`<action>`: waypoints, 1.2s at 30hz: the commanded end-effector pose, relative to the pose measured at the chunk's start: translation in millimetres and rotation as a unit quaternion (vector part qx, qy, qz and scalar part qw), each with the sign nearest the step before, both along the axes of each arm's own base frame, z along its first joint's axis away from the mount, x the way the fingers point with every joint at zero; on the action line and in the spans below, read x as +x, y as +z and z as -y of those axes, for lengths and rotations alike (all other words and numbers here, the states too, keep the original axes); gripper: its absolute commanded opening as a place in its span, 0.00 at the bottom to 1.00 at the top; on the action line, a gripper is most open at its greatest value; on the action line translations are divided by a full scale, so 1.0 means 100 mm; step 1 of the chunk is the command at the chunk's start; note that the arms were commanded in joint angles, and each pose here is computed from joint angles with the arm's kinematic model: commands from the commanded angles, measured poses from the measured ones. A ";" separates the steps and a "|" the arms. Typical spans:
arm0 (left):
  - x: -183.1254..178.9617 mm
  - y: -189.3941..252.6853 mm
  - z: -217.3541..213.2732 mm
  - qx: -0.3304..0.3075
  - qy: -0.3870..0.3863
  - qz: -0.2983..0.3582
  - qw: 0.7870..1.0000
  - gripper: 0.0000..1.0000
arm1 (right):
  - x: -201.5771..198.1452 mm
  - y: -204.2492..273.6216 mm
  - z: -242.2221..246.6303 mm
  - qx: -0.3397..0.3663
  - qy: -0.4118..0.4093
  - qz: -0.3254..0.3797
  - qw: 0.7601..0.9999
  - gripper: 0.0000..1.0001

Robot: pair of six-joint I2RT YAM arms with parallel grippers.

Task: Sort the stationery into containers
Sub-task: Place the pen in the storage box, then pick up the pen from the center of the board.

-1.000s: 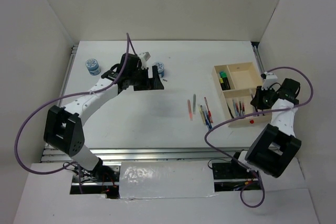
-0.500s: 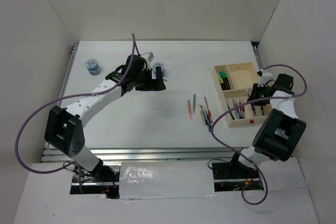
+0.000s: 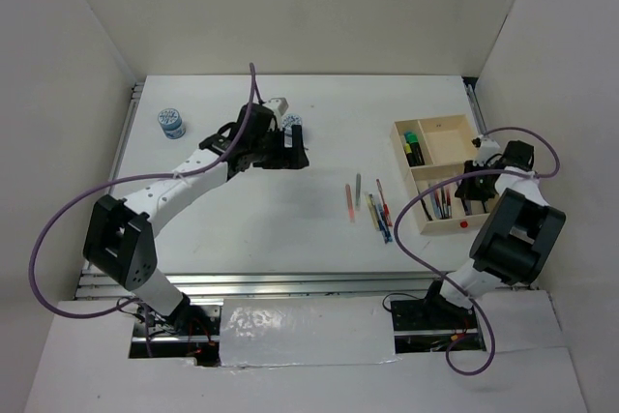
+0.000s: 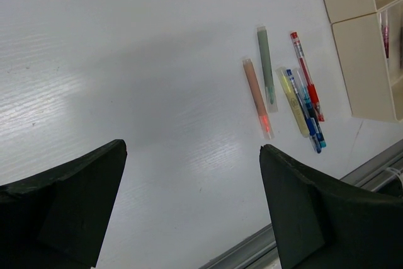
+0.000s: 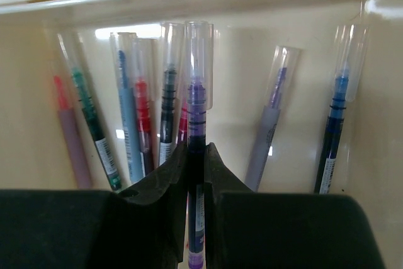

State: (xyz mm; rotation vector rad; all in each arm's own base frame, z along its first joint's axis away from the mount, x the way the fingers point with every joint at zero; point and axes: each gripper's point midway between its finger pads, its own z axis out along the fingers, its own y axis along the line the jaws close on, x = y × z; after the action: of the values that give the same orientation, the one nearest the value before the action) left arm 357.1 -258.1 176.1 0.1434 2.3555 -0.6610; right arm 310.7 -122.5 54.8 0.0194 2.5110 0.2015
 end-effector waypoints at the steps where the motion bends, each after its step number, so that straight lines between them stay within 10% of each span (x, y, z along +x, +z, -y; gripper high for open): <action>1: 0.04 -0.04 0.05 0.033 0.001 0.028 0.999 0.99 | 0.18 0.06 0.14 -0.020 -0.020 0.016 0.999 0.14; 13: -0.03 -0.38 0.30 0.099 -0.007 0.021 0.995 0.92 | 0.26 0.07 0.18 -0.027 -0.045 0.011 0.999 0.44; 36: 0.06 -1.09 1.35 0.195 0.021 0.013 0.981 0.61 | 0.05 1.45 -0.45 -0.030 0.040 0.194 0.980 0.47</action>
State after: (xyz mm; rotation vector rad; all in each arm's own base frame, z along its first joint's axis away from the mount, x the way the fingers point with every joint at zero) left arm 352.1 -388.2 64.7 0.3202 2.4656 -0.1994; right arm 322.4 -94.0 189.6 -0.0739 2.1584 0.1081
